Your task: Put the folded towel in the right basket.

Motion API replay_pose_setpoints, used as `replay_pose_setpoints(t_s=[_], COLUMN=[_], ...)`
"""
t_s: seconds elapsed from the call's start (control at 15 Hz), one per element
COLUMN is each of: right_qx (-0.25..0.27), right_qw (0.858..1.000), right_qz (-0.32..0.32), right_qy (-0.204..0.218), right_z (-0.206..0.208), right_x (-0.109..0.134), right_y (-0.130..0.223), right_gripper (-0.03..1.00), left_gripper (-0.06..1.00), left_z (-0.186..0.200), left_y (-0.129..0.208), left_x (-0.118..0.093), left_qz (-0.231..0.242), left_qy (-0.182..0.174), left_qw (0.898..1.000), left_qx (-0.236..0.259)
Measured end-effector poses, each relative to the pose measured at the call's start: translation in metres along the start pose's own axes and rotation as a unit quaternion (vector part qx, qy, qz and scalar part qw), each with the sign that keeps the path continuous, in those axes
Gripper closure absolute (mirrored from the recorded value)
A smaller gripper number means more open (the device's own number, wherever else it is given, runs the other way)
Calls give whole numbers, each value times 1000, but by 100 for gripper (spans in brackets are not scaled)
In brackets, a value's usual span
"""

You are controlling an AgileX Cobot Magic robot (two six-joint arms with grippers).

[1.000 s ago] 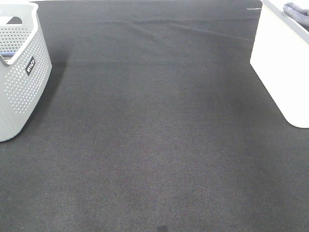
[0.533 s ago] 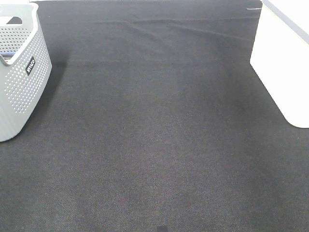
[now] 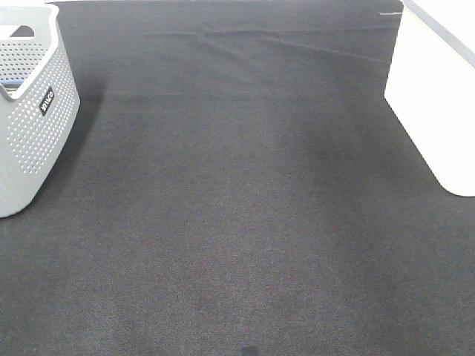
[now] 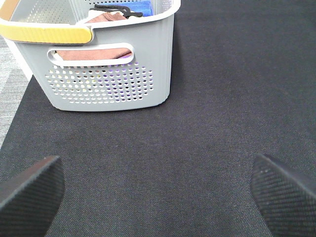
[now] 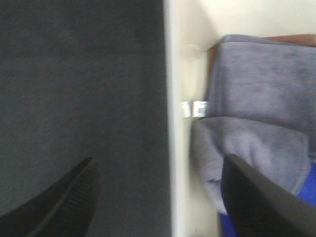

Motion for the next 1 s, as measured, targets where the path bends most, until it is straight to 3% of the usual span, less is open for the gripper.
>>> replay_pose_setpoints(t_s=[0.2, 0.47, 0.8, 1.0], right_qx=[16, 47, 119, 159], right_qw=[999, 998, 993, 987], right_qz=[29, 29, 16, 3], right_qy=[3, 13, 11, 10], right_z=[29, 58, 86, 89], right_x=[29, 33, 40, 42], right_y=[23, 65, 167, 250], right_gripper=[31, 31, 31, 31], left_gripper=[-3, -3, -3, -3], left_z=[0, 0, 0, 0], left_y=[0, 0, 0, 0], left_x=[0, 0, 0, 0], left_qz=[0, 0, 0, 0], left_qy=[0, 0, 0, 0], left_qw=[1000, 1000, 1000, 1000], left_qx=[0, 0, 0, 0])
Point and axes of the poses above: a point on each arm's last joint axis where the gripper is mounted, z pointing back along that axis away from the gripper, x along the wrist's bending axis when the last joint is at zero, y = z × x, the point moved 1 cm from there along -z, pointing out along that axis toward the gripper, and after that the axes turned 1 degree about z, right-handed, at the moved point
